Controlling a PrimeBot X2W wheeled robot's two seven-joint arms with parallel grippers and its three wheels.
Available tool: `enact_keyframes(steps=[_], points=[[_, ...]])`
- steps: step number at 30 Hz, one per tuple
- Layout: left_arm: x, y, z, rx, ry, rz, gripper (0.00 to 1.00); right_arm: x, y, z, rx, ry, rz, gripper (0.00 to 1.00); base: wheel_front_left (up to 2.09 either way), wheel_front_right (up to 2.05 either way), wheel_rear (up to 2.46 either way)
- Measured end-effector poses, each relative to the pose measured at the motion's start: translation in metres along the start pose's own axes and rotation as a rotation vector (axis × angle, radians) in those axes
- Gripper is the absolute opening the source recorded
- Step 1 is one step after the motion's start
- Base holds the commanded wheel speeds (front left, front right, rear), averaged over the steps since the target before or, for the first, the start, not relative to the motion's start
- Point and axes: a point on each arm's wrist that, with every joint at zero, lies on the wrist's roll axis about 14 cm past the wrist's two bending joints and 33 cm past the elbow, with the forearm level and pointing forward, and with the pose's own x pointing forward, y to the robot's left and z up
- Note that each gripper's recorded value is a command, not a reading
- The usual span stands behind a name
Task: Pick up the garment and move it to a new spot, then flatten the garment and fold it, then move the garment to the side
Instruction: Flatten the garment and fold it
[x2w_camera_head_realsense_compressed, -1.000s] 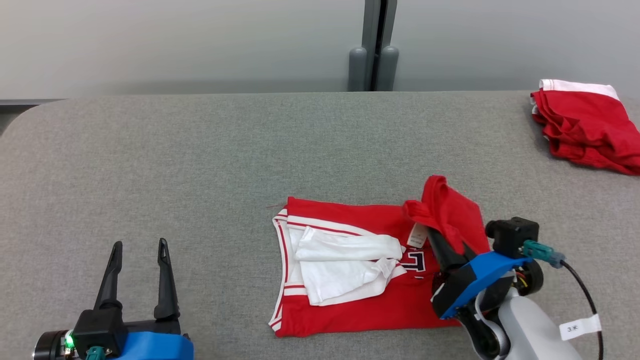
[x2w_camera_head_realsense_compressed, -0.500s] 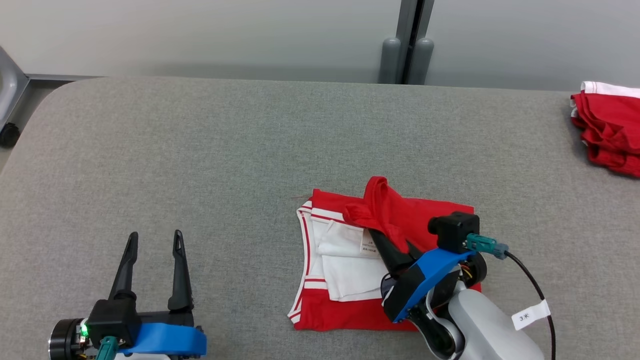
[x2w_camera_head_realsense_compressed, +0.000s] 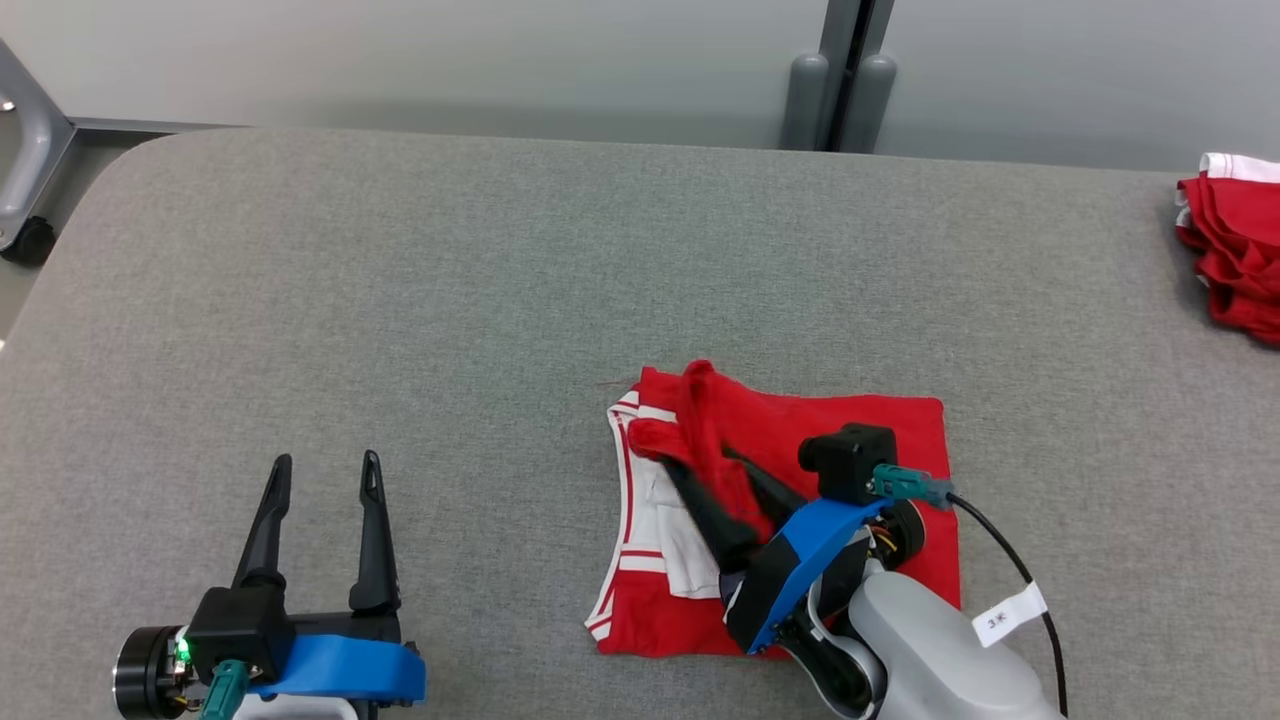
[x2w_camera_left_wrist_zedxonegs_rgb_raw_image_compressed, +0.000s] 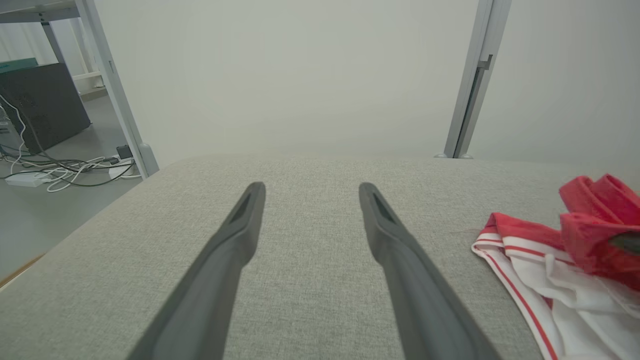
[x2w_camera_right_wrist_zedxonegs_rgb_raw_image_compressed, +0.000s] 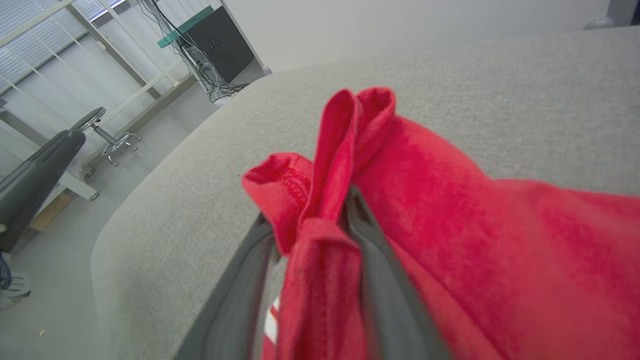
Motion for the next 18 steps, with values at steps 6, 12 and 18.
enact_keyframes(steps=[6, 12, 18], points=[[0.005, -0.005, 0.001, -0.01, -0.004, -0.014, 1.0, -0.005, -0.003, 0.01, -0.069, -0.037, -0.003, 1.0, 0.0, 0.0, 0.0], [0.011, -0.018, 0.006, -0.016, -0.023, -0.053, 1.0, -0.018, -0.021, 0.049, -0.162, -0.156, -0.054, 1.0, 0.0, 0.0, 0.0], [0.016, -0.031, 0.014, -0.019, -0.05, -0.098, 1.0, -0.061, -0.064, 0.098, -0.252, -0.303, -0.19, 1.0, 0.0, 0.0, 0.0]])
